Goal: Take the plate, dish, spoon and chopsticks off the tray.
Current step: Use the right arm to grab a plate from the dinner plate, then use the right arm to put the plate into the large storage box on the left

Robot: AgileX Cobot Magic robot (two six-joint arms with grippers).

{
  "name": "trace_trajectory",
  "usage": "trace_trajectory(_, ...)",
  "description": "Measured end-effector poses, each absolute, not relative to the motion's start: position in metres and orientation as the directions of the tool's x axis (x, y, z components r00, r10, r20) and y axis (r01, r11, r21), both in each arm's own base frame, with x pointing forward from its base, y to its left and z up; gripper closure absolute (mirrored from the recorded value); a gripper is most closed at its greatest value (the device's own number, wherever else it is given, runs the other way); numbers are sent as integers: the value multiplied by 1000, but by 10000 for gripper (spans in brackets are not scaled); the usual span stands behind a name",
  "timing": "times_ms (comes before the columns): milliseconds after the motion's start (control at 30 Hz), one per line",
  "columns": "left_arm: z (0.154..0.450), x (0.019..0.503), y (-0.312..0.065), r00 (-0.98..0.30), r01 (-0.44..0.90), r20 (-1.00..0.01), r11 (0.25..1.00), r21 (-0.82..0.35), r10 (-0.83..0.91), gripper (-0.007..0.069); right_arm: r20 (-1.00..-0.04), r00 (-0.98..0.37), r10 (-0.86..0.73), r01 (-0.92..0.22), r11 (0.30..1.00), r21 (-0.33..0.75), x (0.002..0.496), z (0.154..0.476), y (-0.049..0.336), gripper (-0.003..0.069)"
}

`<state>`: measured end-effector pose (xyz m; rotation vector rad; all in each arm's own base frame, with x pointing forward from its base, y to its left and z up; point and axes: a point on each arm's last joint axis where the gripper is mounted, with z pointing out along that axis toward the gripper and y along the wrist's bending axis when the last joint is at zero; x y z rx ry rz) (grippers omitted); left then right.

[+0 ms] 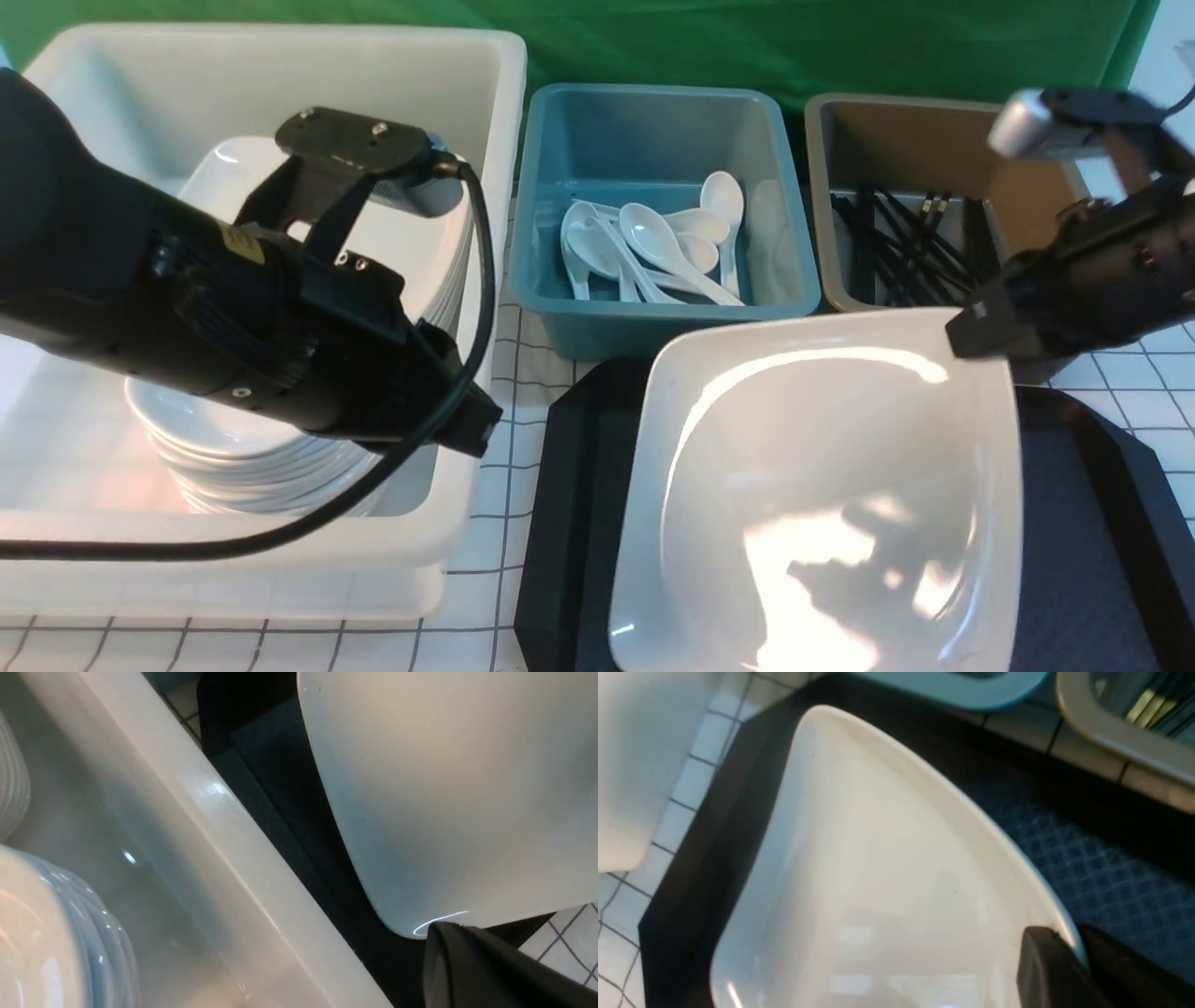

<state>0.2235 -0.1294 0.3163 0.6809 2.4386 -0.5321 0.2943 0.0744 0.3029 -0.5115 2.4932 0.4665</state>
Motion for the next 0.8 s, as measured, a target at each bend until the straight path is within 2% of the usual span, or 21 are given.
trace_trajectory(167,328,225,-120,-732,524,-612,821,-226,298,627,-628,-730,-270,-474,862,180,275,332,71,614)
trace_trajectory(300,354,227,-99,-708,465,-672,859,-215,215,627,-693,-672,-261,-499,851,163,270,364,72,614)
trace_trajectory(333,368,226,-82,-688,419,-707,885,-204,163,627,-733,-637,-239,-508,845,166,271,381,74,614)
trace_trajectory(400,378,225,-68,-673,376,-730,906,-196,121,627,-766,-605,-217,-517,839,171,273,396,76,614)
trace_trajectory(533,391,222,-36,-660,259,-751,947,-189,31,627,-825,-541,-163,-543,817,195,283,427,83,614)
trace_trajectory(667,392,220,-5,-668,124,-740,970,-210,-74,627,-878,-458,-138,-599,778,190,309,451,108,614)
trace_trajectory(800,394,220,13,-654,42,-735,962,-269,-177,627,-901,-419,-113,-654,725,214,341,452,149,614)
